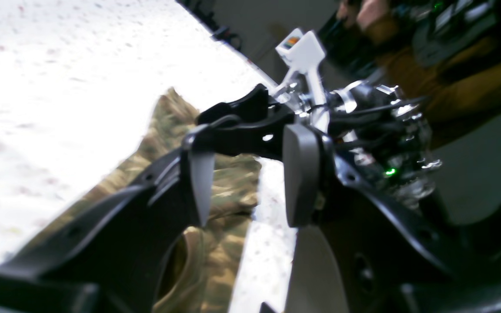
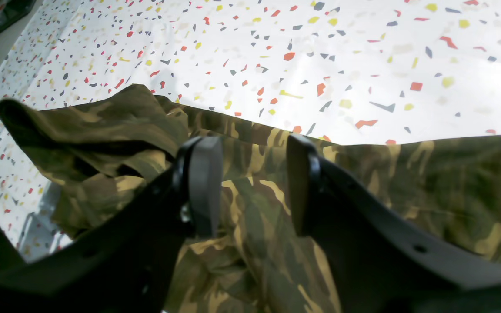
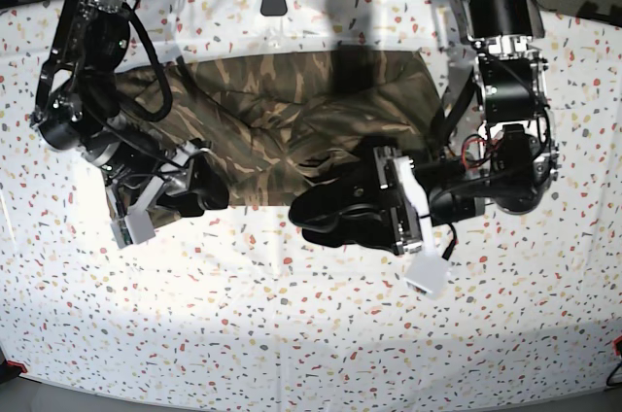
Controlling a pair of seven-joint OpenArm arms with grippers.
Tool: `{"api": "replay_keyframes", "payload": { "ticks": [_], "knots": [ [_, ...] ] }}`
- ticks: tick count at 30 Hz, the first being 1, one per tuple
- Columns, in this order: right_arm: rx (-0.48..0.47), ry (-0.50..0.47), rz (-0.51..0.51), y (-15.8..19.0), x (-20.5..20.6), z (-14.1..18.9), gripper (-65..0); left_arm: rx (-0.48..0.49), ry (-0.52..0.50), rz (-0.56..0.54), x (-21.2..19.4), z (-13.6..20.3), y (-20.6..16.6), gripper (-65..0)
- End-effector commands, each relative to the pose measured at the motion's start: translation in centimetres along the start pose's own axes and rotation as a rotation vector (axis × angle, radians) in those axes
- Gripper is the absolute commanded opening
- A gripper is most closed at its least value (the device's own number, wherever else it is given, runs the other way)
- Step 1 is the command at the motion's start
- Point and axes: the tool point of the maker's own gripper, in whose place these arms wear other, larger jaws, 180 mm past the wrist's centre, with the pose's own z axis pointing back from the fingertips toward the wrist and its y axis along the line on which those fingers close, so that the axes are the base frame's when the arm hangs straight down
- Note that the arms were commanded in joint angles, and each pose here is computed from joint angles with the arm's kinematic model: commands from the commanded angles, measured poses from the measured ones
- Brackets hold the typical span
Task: Fold the T-shirt properly
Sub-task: 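Fold the held strip end with the left gripper toward the right gripper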
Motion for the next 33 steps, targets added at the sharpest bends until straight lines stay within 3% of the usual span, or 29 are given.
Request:
{"api": "replay_keyframes", "payload": {
  "ticks": [1,6,9,11,18,23,29,33],
  "knots": [
    [0.012,-0.064,0.024,0.2,1.9,0.3,-39.6,0.01,-0.02,-0.069,1.6,0.3,-0.5,-39.2],
    [0.011,-0.063,0.024,0.2,1.9,0.3,-39.6,0.277,0.2,-0.161,-0.9,4.3,4.3,-39.2],
    [0.012,-0.064,0.024,0.2,1.9,0.3,-39.6,0.473,0.348,-0.144,-3.0,8.5,7.8,-39.2],
    [0.012,-0.064,0.024,0.2,1.9,0.3,-39.6,0.536,0.401,-0.116,-4.2,10.6,8.6,-39.2],
    [0.011,-0.067,0.024,0.2,2.0,0.3,-39.6,0.541,0.486,-0.06,-9.2,12.4,5.9,-39.2],
    [0.011,-0.067,0.024,0.2,2.0,0.3,-39.6,0.533,0.483,-0.117,-9.0,12.2,3.8,-39.2],
    [0.009,-0.059,0.025,0.2,1.8,0.3,-39.6,0.649,0.527,-0.176,-8.7,13.5,4.9,-39.2],
    [0.01,-0.06,0.025,0.2,1.9,0.3,-39.6,0.683,0.499,-0.199,-8.3,13.7,5.4,-39.2]
  ]
}}
